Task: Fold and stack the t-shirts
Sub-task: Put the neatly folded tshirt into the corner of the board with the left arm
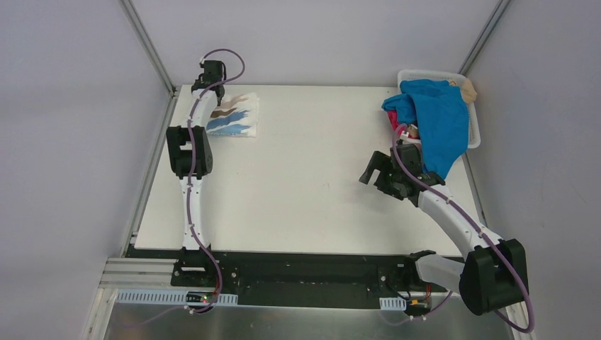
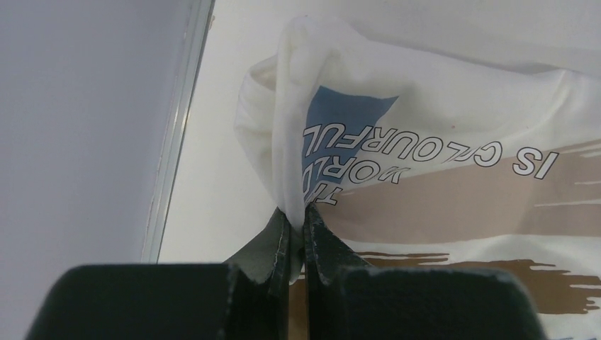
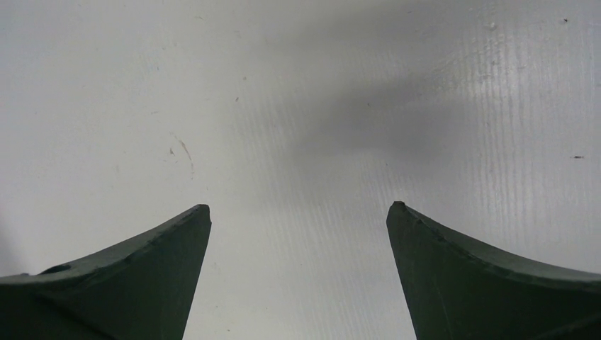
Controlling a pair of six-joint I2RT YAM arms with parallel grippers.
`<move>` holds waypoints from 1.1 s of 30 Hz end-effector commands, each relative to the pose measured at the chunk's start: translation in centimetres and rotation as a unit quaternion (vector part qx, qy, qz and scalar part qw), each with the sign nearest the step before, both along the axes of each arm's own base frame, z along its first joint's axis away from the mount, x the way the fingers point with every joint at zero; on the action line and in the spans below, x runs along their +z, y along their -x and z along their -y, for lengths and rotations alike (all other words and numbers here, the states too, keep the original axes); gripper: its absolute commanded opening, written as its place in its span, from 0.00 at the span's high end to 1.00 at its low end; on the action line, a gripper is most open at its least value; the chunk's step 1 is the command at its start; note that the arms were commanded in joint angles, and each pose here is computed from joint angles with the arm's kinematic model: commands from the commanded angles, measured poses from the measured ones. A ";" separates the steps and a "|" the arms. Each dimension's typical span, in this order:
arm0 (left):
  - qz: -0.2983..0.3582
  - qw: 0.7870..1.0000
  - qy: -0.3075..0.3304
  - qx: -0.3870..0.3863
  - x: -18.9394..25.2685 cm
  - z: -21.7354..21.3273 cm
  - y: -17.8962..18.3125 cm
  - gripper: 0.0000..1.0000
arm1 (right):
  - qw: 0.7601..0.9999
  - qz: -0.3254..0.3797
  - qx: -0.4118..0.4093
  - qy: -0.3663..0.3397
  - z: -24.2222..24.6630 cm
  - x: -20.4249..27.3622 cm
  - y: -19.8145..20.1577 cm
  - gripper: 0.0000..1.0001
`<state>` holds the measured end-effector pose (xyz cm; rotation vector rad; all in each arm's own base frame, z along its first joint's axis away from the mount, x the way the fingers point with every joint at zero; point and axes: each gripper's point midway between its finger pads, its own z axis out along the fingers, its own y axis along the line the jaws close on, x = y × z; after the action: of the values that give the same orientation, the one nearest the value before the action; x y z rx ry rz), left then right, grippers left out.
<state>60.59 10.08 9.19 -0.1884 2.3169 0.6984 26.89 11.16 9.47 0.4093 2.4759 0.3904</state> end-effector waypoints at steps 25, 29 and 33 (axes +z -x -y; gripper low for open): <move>0.150 0.982 0.100 0.059 6.7 -5.1 -2.7 0.04 | 0.996 -0.071 -0.040 -0.031 0.3 -1.1 2.3 0.01; 0.190 0.968 0.160 0.033 11.5 -1.9 -1.6 0.01 | 0.998 -0.037 -0.045 -0.040 0.2 0.3 1.3 0.01; 0.205 0.956 0.212 -0.004 15.5 3.1 1.1 0.01 | 0.997 0.005 -0.057 -0.051 0.2 1.8 0.1 0.01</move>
<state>61.17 12.82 12.30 -0.4870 2.2180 0.3704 25.18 10.98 8.92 0.5574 2.5415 0.4282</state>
